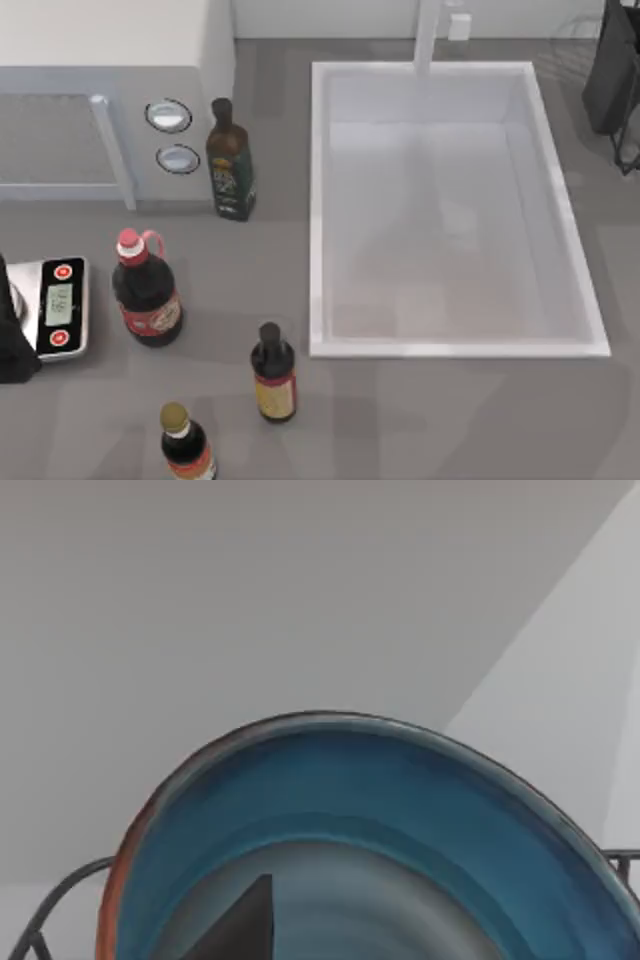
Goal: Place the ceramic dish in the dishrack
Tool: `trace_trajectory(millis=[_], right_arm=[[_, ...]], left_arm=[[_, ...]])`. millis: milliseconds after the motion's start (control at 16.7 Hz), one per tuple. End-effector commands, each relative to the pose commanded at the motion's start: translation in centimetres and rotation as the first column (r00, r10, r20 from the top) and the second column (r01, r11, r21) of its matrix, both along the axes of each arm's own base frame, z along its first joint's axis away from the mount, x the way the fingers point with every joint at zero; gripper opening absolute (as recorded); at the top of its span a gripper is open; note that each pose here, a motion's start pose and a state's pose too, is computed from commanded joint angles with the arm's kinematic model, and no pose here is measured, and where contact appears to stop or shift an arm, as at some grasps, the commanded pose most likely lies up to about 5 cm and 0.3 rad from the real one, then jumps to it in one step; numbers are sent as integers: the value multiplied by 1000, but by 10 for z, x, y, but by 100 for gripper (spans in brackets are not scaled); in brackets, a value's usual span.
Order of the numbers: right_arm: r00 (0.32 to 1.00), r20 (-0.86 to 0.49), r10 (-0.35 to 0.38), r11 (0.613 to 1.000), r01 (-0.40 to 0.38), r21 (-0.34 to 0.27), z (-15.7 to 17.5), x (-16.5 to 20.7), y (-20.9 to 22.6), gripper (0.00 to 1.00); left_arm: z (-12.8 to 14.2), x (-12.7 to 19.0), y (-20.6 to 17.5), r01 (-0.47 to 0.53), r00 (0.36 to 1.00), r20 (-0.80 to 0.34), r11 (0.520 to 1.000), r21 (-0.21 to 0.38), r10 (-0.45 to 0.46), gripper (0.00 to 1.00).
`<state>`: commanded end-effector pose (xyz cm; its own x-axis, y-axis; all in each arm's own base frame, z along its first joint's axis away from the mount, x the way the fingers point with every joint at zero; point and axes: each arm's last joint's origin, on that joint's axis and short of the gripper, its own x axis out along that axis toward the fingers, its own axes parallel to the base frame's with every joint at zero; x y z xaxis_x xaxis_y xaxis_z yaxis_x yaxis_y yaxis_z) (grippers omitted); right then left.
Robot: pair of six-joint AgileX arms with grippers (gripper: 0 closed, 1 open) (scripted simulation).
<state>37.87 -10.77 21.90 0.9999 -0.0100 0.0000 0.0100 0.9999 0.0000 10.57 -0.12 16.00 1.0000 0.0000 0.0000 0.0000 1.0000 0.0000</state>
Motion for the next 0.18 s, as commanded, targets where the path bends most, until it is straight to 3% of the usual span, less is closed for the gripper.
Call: trace_trajectory(millis=[180], right_arm=[[1000, 0, 0, 1000, 0, 0, 0, 0, 0, 100]], left_arm=[[0, 0, 0, 0, 1000, 0, 1000, 0, 0, 100]])
